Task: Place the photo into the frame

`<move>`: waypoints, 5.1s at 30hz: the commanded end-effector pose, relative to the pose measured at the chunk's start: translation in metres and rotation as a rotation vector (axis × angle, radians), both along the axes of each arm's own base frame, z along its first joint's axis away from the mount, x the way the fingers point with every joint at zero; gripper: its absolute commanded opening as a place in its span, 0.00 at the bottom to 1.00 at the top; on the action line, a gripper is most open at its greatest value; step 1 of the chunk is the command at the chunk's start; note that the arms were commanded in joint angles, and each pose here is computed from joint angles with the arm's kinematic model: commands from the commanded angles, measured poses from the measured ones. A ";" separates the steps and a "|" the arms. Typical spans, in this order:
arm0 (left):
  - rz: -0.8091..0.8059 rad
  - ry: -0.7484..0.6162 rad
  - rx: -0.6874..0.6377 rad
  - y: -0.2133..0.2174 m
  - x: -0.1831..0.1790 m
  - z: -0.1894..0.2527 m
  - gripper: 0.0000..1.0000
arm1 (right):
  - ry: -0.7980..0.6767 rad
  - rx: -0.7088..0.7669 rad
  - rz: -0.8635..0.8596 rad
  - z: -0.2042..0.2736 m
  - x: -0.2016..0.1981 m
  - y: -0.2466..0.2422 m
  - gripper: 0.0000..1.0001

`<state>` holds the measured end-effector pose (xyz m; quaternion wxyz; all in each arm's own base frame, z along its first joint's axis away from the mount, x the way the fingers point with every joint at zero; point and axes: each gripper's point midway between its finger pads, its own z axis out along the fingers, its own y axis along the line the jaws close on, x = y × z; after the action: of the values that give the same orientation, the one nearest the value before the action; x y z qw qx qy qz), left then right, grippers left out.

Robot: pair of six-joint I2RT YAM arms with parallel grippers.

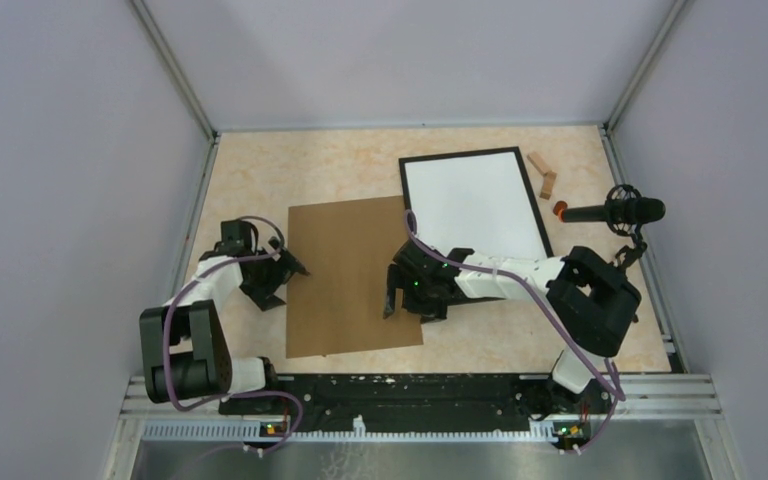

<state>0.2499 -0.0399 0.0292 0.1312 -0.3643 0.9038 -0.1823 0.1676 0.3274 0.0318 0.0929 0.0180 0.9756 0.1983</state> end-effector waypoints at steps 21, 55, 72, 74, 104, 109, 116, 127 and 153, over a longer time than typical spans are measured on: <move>0.158 0.161 0.058 0.024 -0.045 -0.027 0.99 | -0.149 0.370 0.057 0.121 0.023 0.093 0.86; 0.155 0.004 0.155 0.059 -0.006 -0.011 0.99 | -0.161 0.192 0.049 0.001 0.046 0.069 0.89; 0.213 0.039 0.148 0.076 -0.003 -0.025 0.99 | -0.154 0.220 0.072 -0.009 0.118 0.073 0.89; 0.211 0.041 0.141 0.075 -0.004 -0.026 0.99 | -0.122 0.273 0.071 -0.012 0.114 0.083 0.88; -0.023 -0.003 -0.219 -0.094 0.000 0.003 0.99 | -0.195 0.647 -0.076 0.146 0.112 0.034 0.84; -0.094 0.000 -0.241 -0.132 0.004 0.007 0.99 | -0.203 0.565 -0.099 0.125 0.120 -0.020 0.84; -0.204 0.005 -0.277 -0.192 0.002 0.008 0.99 | -0.202 0.423 -0.086 0.096 0.135 -0.087 0.85; -0.324 -0.097 -0.259 -0.250 0.028 0.033 0.99 | -0.172 0.300 -0.142 0.057 0.145 -0.147 0.85; -0.426 -0.277 -0.310 -0.315 0.082 0.104 0.99 | -0.296 -0.110 -0.290 0.036 0.196 -0.241 0.86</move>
<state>0.3187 -0.3402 0.1227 0.1436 -0.1599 0.9059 -0.3648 0.3375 0.0968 0.0526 0.2328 0.1291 0.9513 0.1552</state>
